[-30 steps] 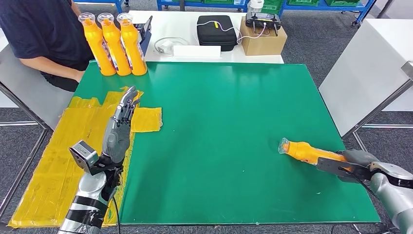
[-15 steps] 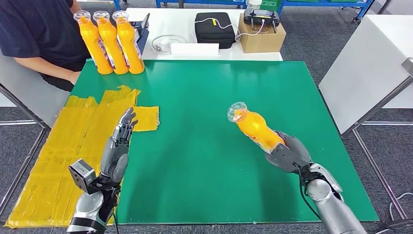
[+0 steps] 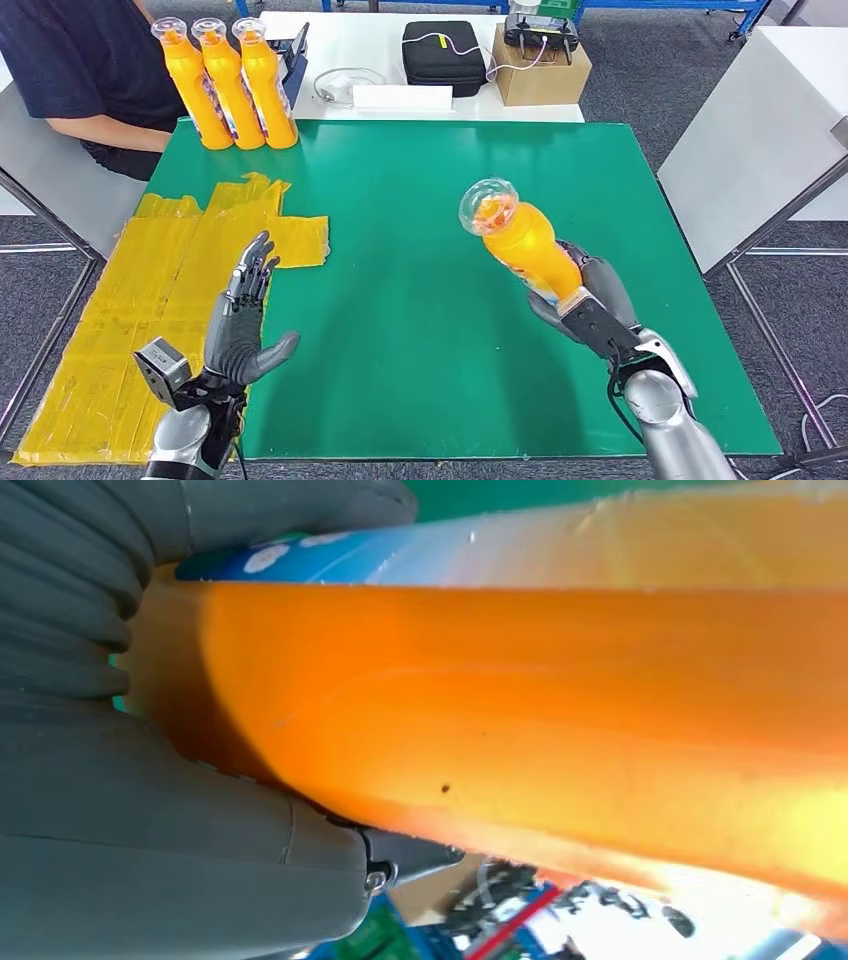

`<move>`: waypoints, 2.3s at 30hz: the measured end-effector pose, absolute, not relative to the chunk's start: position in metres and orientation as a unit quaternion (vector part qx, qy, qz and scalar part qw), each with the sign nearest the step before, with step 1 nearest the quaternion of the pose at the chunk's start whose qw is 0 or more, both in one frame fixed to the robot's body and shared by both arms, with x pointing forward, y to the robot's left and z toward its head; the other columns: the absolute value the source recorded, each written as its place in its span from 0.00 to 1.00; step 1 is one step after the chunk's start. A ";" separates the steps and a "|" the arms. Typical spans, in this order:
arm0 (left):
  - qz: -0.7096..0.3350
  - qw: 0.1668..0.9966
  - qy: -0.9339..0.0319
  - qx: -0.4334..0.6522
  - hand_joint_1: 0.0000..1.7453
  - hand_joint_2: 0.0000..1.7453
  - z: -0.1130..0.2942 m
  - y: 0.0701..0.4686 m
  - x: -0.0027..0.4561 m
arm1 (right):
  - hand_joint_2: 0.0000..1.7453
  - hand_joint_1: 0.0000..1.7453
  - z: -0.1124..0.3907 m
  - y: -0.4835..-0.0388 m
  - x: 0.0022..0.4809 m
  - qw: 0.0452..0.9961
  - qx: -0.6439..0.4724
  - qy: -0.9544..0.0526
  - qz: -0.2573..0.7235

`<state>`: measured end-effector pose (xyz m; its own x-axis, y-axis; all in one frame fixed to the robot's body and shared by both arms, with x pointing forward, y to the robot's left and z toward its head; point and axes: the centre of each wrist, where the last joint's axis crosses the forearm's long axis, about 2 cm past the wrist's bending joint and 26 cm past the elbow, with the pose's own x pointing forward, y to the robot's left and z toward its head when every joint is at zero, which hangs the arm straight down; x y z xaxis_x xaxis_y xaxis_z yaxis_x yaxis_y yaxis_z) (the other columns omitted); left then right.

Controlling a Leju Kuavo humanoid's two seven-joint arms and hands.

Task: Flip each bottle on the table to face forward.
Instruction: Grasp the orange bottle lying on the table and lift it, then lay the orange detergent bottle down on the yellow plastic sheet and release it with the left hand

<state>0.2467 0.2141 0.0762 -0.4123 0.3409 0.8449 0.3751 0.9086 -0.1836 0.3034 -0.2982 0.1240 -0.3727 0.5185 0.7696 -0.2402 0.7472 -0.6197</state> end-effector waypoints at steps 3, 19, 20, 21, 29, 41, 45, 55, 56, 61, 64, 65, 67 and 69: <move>-0.017 0.496 -0.836 -0.233 0.00 1.00 0.082 0.201 0.243 | 1.00 1.00 0.128 -0.265 0.303 0.538 -0.081 -0.761 0.353; -0.013 0.459 -0.821 -0.340 0.00 1.00 0.112 0.139 0.232 | 1.00 1.00 0.139 -0.097 0.286 0.483 0.064 -0.762 0.426; -0.010 0.458 -0.820 -0.344 0.00 1.00 0.113 0.139 0.231 | 1.00 1.00 0.138 -0.092 0.284 0.479 0.067 -0.760 0.434; -0.007 0.458 -0.819 -0.347 0.00 1.00 0.112 0.139 0.230 | 1.00 1.00 0.138 -0.088 0.281 0.474 0.070 -0.759 0.442; 0.016 0.469 -0.809 -0.354 0.00 1.00 0.104 0.143 0.217 | 1.00 1.00 0.131 -0.071 0.267 0.450 0.078 -0.747 0.484; 0.004 0.484 -0.821 -0.301 1.00 1.00 0.094 0.156 0.213 | 1.00 1.00 0.116 -0.058 0.253 0.411 0.094 -0.726 0.543; 0.002 0.485 -0.823 -0.295 1.00 1.00 0.093 0.158 0.212 | 1.00 1.00 0.115 -0.057 0.253 0.409 0.095 -0.722 0.550; 0.002 0.484 -0.826 -0.289 1.00 1.00 0.092 0.159 0.212 | 1.00 1.00 0.113 -0.056 0.253 0.408 0.096 -0.719 0.555; 0.002 0.483 -0.826 -0.289 1.00 1.00 0.092 0.159 0.212 | 1.00 1.00 0.113 -0.056 0.253 0.407 0.096 -0.719 0.555; 0.000 0.483 -0.829 -0.281 1.00 1.00 0.091 0.160 0.211 | 0.75 0.03 0.111 -0.056 0.252 0.409 0.092 -0.720 0.553; -0.023 0.487 -0.843 -0.227 1.00 1.00 0.091 0.162 0.212 | 0.00 0.00 0.107 -0.058 0.245 0.416 0.071 -0.727 0.542; -0.038 0.488 -0.850 -0.194 1.00 1.00 0.091 0.163 0.213 | 0.00 0.00 0.105 -0.059 0.241 0.420 0.065 -0.729 0.536; -0.067 0.488 -0.863 -0.107 1.00 1.00 0.093 0.167 0.215 | 0.00 0.00 0.102 -0.064 0.234 0.428 0.057 -0.736 0.521; -0.092 0.482 -0.871 0.009 1.00 1.00 0.094 0.177 0.220 | 0.00 0.00 0.103 -0.070 0.227 0.433 0.053 -0.745 0.505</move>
<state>0.2196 0.1773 0.0940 -0.5354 -0.1041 0.8382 0.0739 0.9828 0.1692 0.2268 -0.0701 0.1027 -0.6199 0.3580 0.6982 -0.5157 0.4848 -0.7064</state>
